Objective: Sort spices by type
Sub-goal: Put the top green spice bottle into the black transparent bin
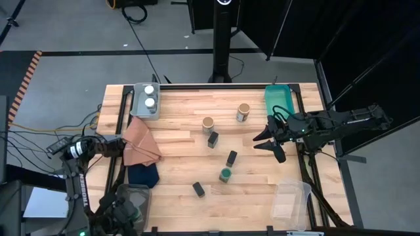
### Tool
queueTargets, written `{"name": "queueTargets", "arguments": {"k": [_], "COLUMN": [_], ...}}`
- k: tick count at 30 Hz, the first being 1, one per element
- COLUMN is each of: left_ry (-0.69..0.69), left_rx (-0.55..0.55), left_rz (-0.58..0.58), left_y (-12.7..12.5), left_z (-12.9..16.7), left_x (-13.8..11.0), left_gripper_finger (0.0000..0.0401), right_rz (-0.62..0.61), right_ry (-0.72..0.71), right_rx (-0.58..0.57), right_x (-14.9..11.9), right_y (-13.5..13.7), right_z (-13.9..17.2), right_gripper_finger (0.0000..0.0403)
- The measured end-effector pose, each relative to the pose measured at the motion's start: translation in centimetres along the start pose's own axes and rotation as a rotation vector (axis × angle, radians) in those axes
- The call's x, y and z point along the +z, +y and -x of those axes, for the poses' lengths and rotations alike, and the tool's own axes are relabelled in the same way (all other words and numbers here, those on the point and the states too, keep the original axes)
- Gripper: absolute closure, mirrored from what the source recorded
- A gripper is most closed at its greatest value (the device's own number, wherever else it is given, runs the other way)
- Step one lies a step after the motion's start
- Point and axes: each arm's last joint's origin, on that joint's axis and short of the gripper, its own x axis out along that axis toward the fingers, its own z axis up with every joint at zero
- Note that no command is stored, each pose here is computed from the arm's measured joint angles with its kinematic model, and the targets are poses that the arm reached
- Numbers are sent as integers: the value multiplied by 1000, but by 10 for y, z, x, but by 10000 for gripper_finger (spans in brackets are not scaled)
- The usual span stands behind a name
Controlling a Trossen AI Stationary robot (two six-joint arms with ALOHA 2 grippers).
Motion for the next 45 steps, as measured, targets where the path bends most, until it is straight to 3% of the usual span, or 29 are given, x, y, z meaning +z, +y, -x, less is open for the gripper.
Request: {"name": "queueTargets", "arguments": {"k": [5,15,23,39,45], "left_ry": [6,-60,-98,-86,-80], "left_rx": [45,153,231,212,194], "left_rz": [-21,219,258,269,257], "left_y": [6,15,18,19,17], "left_z": [-9,-39,-62,-80,-80], "left_x": [-10,-12,0,-6,-7], "left_gripper_finger": [228,228,225,223,195], "right_rz": [-28,-35,-33,-16,-16], "right_ry": [-1,-1,-11,-23,-26], "right_rx": [-3,-3,-28,-52,-50], "right_x": [0,0,0,1,1], "right_y": [0,0,-1,-1,-1], "right_z": [0,0,0,0,0], "right_gripper_finger": [243,243,243,243,243]}}
